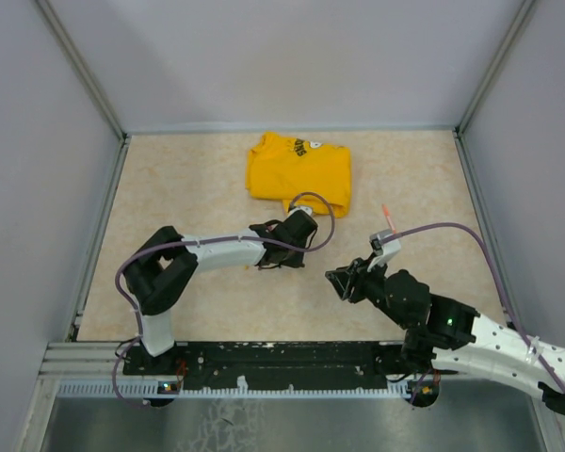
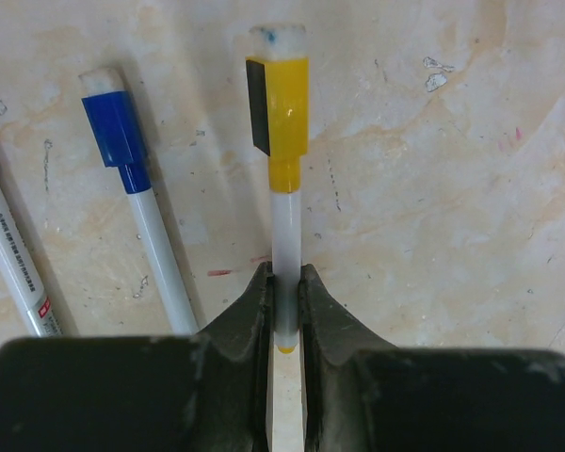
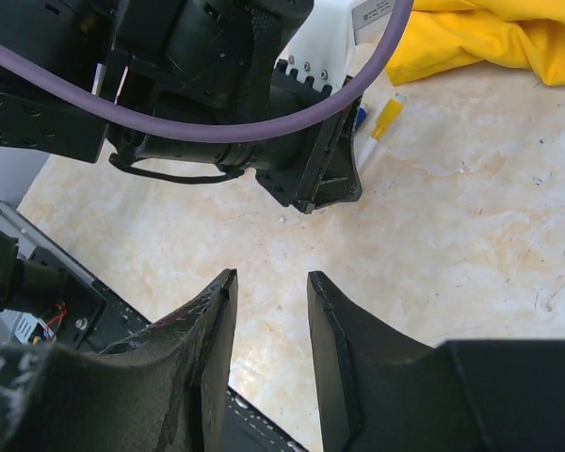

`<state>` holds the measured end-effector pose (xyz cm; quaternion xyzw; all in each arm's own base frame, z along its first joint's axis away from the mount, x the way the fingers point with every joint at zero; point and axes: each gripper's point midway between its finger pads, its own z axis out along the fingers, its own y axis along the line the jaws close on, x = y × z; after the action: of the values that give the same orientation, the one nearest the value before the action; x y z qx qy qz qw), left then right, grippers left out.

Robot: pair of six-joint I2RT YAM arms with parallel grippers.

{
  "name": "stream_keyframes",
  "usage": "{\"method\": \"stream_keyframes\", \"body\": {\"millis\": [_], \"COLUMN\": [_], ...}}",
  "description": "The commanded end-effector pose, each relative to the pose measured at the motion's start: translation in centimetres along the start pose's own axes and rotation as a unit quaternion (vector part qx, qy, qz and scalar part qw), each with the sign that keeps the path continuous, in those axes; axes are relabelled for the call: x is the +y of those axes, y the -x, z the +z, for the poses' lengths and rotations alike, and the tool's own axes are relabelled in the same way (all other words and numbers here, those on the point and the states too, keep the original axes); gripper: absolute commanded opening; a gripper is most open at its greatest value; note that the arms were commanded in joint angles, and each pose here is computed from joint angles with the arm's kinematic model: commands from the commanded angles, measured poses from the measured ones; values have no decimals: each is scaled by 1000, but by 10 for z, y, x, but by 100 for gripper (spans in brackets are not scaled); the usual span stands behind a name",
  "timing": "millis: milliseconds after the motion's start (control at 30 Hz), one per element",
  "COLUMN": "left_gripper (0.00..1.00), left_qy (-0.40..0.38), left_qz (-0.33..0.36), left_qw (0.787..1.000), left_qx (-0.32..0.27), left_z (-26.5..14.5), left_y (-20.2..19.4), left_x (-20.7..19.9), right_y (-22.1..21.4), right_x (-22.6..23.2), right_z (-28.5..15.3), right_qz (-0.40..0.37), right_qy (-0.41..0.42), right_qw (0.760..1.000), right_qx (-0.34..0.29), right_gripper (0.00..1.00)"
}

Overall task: Insert the pens into the pen caps
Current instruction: Place the pen at the center of the board, then move the pen cap to the center of the board.

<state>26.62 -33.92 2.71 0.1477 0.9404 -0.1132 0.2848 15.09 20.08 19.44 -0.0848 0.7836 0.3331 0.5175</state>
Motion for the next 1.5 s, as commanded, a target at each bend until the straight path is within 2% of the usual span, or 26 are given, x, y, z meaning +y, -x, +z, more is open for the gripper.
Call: {"method": "stream_keyframes", "body": {"millis": [0,233,433,833,1067,1233,1467], "left_gripper": [15,29,33,38,38,38,39], "left_qy": [0,2,-4,-71,-58,-37,40], "left_qz": [-14,-19,-24,-1,-59,-122,-163], "left_qw": [1000,1000,1000,990,982,976,975], "left_qx": [10,15,3,-121,-170,-174,-148], "left_z": [2,1,-11,-84,-115,-123,-126], "left_y": [-3,-7,-1,47,51,45,27], "left_x": [0,2,2,0,47,96,153], "right_y": [8,6,4,1,-3,-7,-9], "right_x": [1,2,2,2,3,4,4], "right_z": [1,3,4,8,12,16,18], "right_qz": [12,8,4,4,-1,-5,-16], "right_qy": [-4,-4,-5,-3,-3,-2,-4], "right_qw": [1000,1000,1000,1000,1000,1000,1000], "right_qx": [-18,-15,-11,-10,-6,-2,2], "right_gripper": [37,37,36,36,36,36,37]}}
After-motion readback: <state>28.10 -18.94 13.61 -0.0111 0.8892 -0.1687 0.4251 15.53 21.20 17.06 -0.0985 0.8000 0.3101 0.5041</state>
